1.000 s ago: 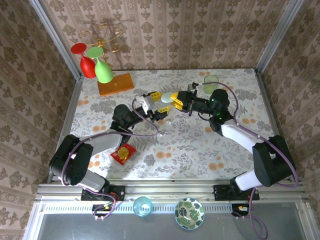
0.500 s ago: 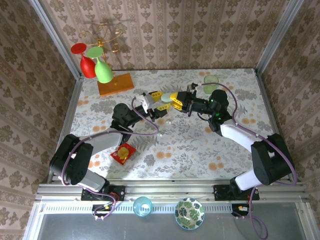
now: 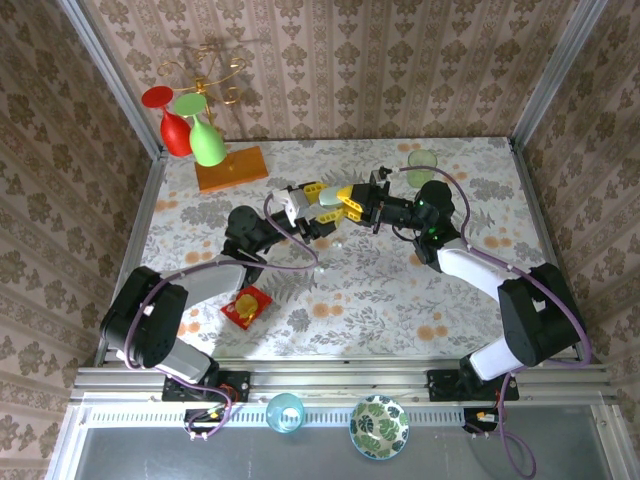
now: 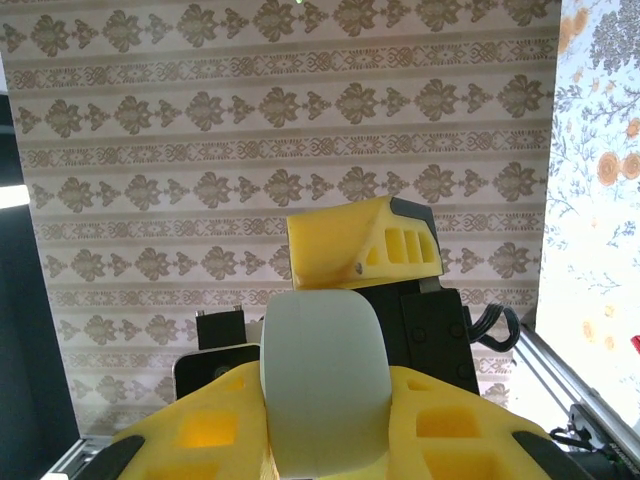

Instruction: Insert wireless bluetooth earbuds into charging case

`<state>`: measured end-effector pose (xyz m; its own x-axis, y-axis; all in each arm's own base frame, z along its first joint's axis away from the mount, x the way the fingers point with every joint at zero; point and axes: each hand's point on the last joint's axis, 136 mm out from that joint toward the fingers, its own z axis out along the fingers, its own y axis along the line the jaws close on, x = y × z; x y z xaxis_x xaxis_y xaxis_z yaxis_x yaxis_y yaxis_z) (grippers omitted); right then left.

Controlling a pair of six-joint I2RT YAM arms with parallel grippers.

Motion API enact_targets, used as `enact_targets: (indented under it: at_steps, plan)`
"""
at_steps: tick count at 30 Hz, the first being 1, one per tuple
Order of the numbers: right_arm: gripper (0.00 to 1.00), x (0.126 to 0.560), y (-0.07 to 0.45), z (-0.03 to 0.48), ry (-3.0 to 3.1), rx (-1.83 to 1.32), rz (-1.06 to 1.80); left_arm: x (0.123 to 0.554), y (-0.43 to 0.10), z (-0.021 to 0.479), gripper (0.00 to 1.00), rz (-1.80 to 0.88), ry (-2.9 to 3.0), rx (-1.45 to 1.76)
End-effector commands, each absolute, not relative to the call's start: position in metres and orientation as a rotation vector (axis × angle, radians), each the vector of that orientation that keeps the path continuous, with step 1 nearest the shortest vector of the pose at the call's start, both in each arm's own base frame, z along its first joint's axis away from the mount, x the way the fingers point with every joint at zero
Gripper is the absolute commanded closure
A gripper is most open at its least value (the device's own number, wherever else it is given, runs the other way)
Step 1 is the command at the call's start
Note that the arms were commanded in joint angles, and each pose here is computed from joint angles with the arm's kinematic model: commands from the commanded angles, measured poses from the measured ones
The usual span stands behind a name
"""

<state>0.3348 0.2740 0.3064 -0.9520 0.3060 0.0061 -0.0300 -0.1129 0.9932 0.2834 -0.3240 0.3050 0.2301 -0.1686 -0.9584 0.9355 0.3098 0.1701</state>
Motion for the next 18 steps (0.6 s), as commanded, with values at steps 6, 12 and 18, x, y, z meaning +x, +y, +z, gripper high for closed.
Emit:
enact_targets:
  at_steps: [6,12,18]
  plan:
    - [1.0,0.3313,0.2752,0.3336,1.83,0.211,2.21,0.2729,-0.33,0.3151,0.49,-0.975,0.976,0.98]
    - [1.0,0.3329,0.2759,0.3305,1.838,0.221,2.212,0.2715,-0.3306,0.3163,0.57,-0.984,0.972,0.987]
    - [1.0,0.3337,0.2763,0.3342,1.826,0.214,2.222,0.2732,-0.3316,0.3137,0.56,-0.986,0.976,0.99]
